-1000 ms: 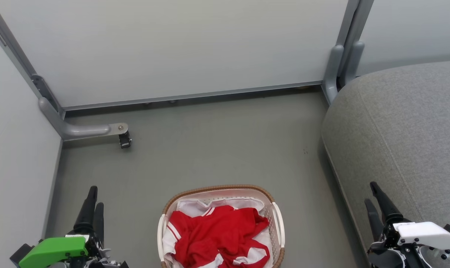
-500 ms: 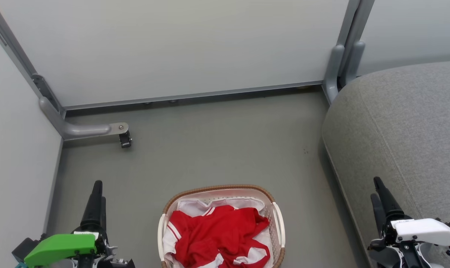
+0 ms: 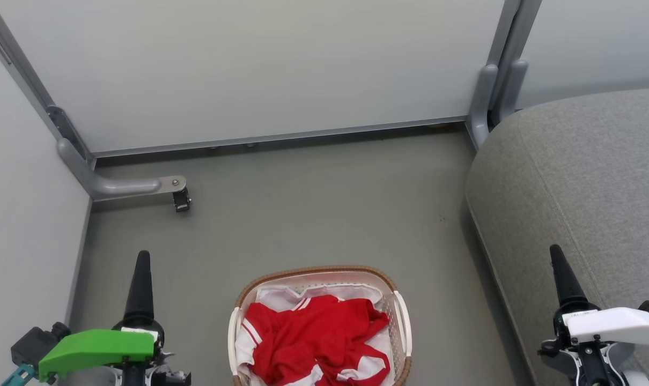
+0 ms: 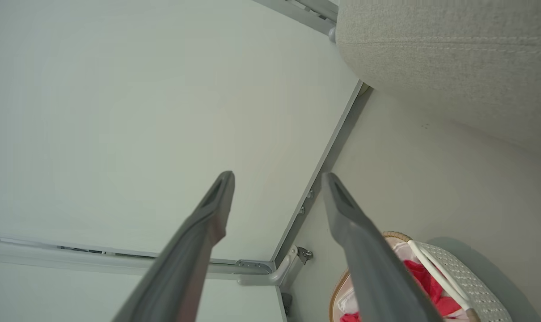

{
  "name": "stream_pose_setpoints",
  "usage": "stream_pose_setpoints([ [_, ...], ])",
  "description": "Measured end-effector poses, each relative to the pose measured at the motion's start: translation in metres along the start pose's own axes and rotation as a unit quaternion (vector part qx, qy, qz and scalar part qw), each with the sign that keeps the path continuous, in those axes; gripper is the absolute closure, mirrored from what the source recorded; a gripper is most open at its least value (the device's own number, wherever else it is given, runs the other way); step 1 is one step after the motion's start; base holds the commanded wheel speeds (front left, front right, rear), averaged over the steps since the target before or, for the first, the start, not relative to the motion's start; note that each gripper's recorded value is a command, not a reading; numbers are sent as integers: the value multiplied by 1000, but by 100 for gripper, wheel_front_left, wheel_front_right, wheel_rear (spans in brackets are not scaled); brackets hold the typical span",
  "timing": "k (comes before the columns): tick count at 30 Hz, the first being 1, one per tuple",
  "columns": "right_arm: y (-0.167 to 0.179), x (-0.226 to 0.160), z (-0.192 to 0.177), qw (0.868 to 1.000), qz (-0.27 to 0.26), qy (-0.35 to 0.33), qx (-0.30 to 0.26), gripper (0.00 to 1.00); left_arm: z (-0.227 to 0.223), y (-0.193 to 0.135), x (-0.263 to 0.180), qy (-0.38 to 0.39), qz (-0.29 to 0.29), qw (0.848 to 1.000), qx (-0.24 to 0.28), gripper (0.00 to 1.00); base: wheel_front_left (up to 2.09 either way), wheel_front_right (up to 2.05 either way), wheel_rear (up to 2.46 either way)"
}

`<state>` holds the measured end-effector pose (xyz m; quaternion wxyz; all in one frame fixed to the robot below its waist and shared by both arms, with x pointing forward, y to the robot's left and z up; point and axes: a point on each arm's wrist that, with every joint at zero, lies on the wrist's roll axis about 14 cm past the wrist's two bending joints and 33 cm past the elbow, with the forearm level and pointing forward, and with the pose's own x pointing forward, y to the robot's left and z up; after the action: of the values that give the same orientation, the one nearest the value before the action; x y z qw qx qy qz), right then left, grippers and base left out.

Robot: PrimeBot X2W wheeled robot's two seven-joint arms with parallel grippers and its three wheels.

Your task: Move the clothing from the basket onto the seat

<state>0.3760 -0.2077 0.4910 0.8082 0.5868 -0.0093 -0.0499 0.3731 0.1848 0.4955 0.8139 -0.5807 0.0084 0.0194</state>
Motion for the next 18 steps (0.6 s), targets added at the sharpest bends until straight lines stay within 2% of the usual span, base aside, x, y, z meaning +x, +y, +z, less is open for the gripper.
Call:
stream_pose_setpoints([
  [11, 9, 0, -1, 996, 17, -2, -89, 0, -8, -8, -2, 6, -9, 995, 97, 0, 0, 0, 0],
  [18, 10, -2, -3, 989, 23, -2, -144, 0, -18, -11, -4, 16, -16, 985, 172, 0, 0, 0, 0],
])
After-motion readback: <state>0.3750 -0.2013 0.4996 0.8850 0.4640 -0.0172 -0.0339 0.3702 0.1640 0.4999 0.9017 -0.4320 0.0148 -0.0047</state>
